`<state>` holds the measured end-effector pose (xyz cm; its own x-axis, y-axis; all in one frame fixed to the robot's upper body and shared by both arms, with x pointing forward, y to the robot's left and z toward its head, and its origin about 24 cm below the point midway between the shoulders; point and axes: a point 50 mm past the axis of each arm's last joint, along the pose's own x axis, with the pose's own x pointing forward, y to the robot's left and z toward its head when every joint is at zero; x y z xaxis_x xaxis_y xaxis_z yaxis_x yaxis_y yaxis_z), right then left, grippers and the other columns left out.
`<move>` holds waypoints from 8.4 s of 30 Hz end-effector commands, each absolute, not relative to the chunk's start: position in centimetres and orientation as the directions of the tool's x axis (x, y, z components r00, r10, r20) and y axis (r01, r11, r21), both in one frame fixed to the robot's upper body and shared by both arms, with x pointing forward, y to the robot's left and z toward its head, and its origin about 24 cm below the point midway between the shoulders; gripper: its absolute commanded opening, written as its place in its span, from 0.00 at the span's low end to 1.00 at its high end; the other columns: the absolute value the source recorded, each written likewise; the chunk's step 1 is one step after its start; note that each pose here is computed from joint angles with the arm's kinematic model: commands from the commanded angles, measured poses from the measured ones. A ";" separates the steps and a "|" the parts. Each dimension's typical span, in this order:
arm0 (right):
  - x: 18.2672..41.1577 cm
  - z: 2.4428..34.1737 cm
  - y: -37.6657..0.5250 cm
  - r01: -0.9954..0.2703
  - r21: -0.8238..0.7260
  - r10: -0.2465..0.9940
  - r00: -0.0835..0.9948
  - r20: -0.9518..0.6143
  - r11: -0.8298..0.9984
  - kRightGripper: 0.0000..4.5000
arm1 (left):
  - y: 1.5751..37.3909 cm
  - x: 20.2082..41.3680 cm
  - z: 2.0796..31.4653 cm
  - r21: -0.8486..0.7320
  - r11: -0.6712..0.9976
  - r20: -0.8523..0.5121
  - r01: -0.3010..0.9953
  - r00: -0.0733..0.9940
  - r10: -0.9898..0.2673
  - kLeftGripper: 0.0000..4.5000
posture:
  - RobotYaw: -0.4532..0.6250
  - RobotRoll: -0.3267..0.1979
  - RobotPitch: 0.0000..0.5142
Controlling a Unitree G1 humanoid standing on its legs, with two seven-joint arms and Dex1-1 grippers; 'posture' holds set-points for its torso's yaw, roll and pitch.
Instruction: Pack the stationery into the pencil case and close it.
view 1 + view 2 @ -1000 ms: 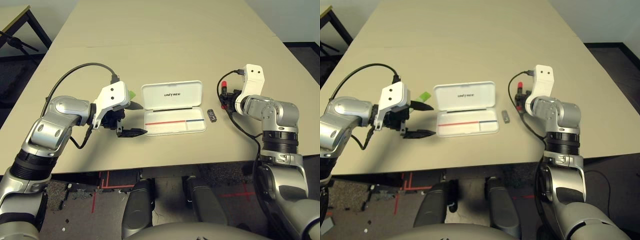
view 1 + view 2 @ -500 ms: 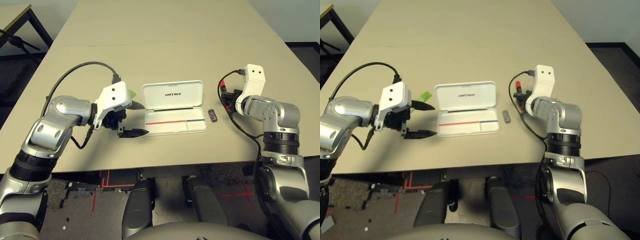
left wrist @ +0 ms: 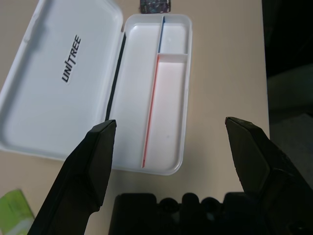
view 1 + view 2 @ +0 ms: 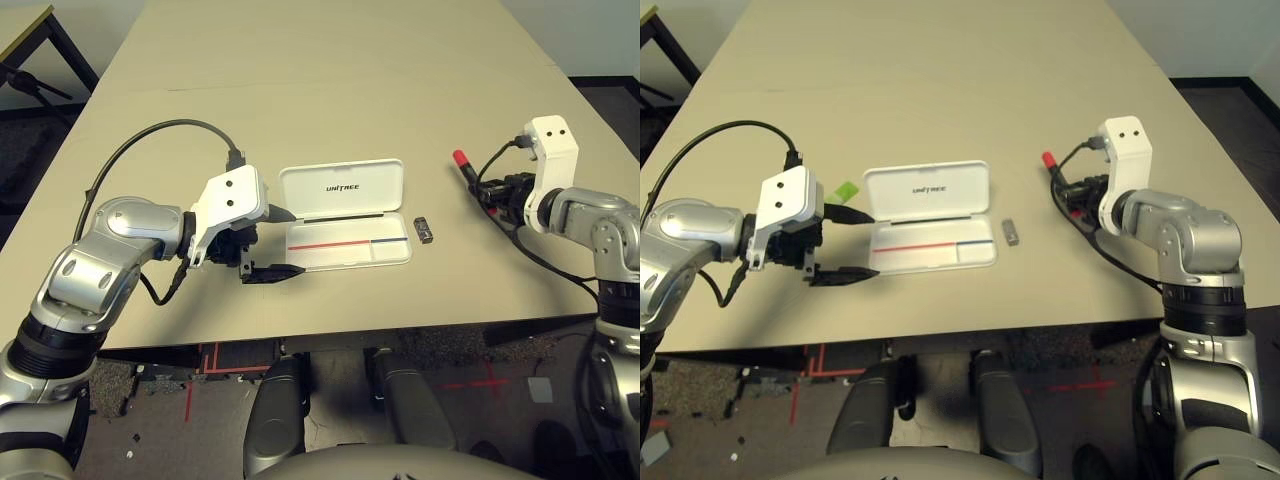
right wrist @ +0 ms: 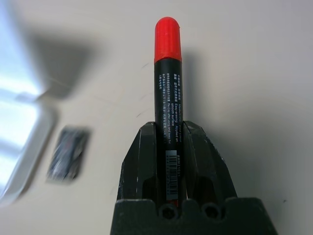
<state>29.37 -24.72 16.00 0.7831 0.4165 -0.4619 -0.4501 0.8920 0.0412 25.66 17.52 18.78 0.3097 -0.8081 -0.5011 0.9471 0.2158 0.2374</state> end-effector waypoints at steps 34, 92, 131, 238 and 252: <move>31.5 18.7 -16.4 -0.942 -0.335 0.783 0.183 -0.594 -0.034 0.11 | 19.6 24.0 17.4 0.241 0.326 -0.493 0.914 0.404 -0.771 1.00 | 0.57 0.62 0.32; 29.9 19.4 -20.9 -0.979 -0.184 0.920 -0.011 -0.392 -0.090 0.99 | 21.9 31.9 17.7 0.261 0.773 -0.484 0.579 0.771 -0.414 1.00 | 0.45 0.62 0.32; 26.6 19.9 -22.0 -0.988 -0.153 0.974 0.027 -0.224 -0.008 1.00 | 24.0 33.9 13.3 0.149 0.823 -0.669 0.548 0.669 -0.324 0.24 | 0.35 0.62 0.42; 28.1 18.6 -24.1 -0.851 -0.116 0.767 0.513 -0.385 0.512 1.00 | 12.5 29.0 17.2 0.303 0.029 -0.593 0.952 0.213 -0.777 0.99 | 0.37 0.62 0.34; 28.0 16.6 -21.8 -0.620 -0.009 0.531 0.679 -0.507 0.784 1.00 | 16.2 27.6 19.6 0.301 0.122 -0.540 0.946 0.274 -0.795 0.99 | 0.38 0.62 0.37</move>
